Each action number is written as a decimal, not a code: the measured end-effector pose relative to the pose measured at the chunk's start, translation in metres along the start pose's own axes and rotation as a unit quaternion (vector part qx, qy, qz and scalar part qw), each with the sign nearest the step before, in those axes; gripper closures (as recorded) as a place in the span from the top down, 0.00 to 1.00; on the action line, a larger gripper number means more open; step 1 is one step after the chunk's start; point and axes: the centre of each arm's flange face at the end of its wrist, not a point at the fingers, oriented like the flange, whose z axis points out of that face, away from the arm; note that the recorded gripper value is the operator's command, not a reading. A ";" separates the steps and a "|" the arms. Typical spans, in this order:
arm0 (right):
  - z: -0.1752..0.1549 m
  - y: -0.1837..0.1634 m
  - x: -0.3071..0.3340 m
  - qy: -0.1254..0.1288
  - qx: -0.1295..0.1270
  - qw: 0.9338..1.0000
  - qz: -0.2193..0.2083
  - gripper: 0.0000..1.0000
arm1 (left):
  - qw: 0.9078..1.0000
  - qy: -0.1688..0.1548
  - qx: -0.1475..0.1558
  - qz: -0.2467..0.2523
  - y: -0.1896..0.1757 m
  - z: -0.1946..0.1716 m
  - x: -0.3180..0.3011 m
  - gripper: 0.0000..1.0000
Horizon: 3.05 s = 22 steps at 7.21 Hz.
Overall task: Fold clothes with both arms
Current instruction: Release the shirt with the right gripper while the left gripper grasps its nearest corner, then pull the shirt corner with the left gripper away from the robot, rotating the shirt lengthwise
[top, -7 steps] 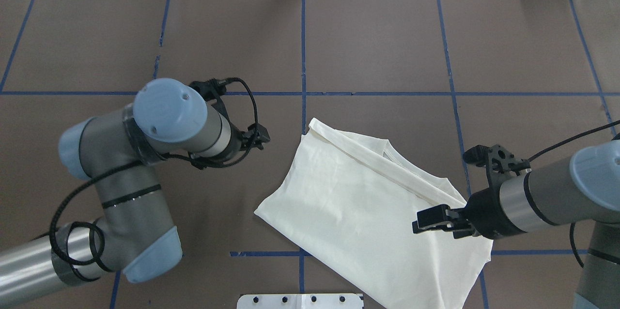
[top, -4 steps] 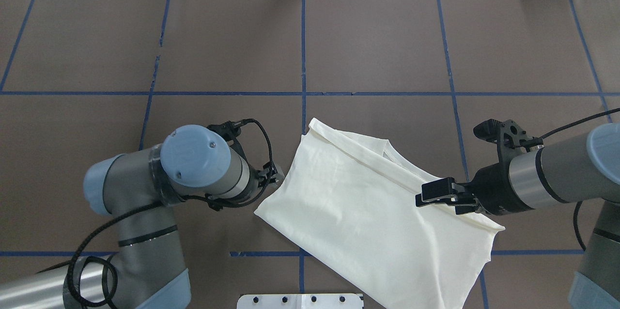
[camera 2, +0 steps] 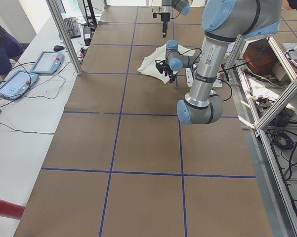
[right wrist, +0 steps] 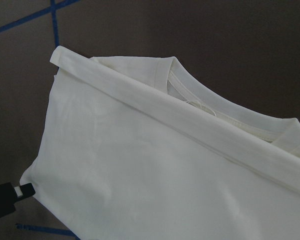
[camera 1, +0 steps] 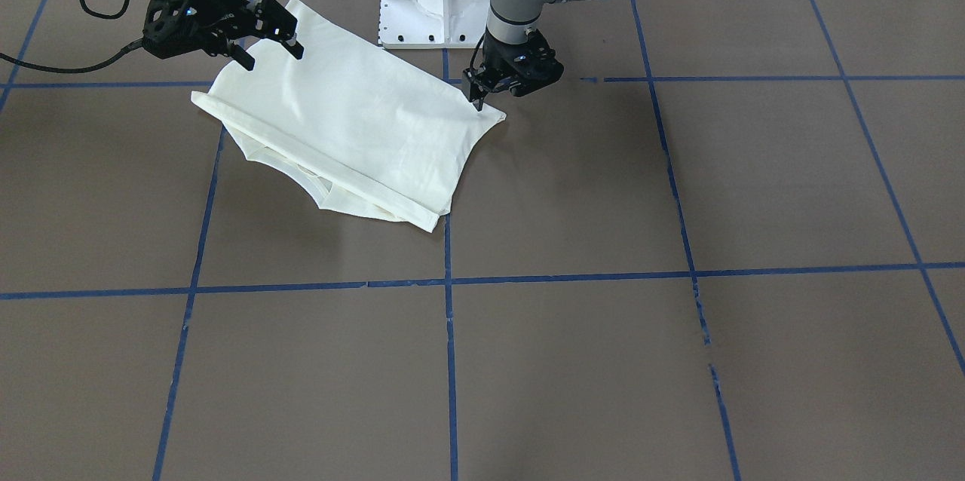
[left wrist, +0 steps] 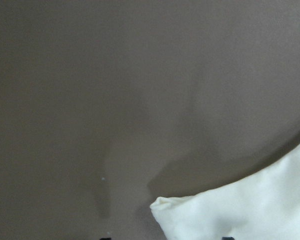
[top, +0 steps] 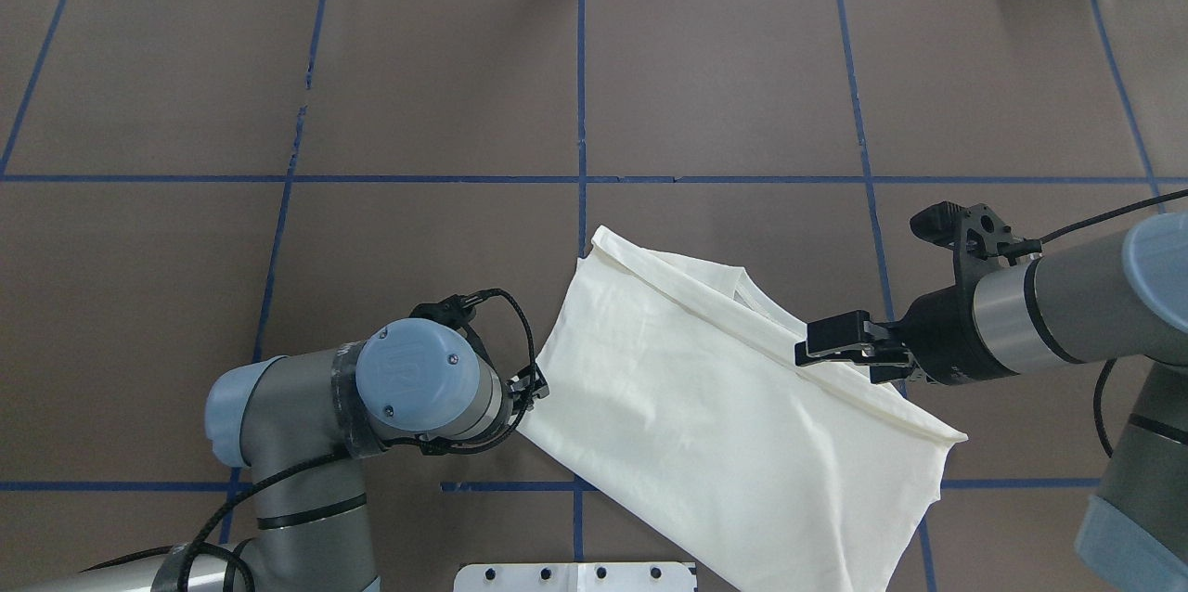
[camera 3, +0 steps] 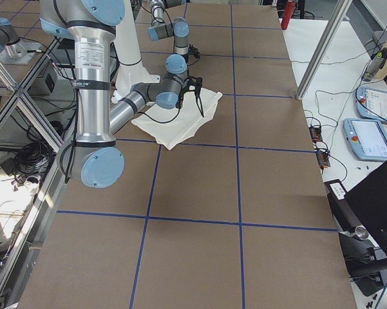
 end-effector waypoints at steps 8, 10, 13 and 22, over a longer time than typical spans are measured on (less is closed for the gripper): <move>0.003 -0.001 0.002 0.003 -0.001 1.000 0.000 1.00 | 1.000 0.012 0.018 0.001 -0.008 0.004 0.004 0.64; 0.003 -0.002 0.002 0.003 0.000 1.000 0.000 1.00 | 1.000 0.016 0.023 0.001 -0.011 0.012 0.005 0.42; 0.003 -0.002 0.002 0.004 0.000 1.000 0.000 1.00 | 1.000 0.020 0.020 0.003 -0.010 0.014 0.007 0.00; 0.006 -0.011 0.007 0.009 0.007 1.000 0.004 1.00 | 0.991 0.031 0.131 0.000 -0.214 -0.005 0.055 0.00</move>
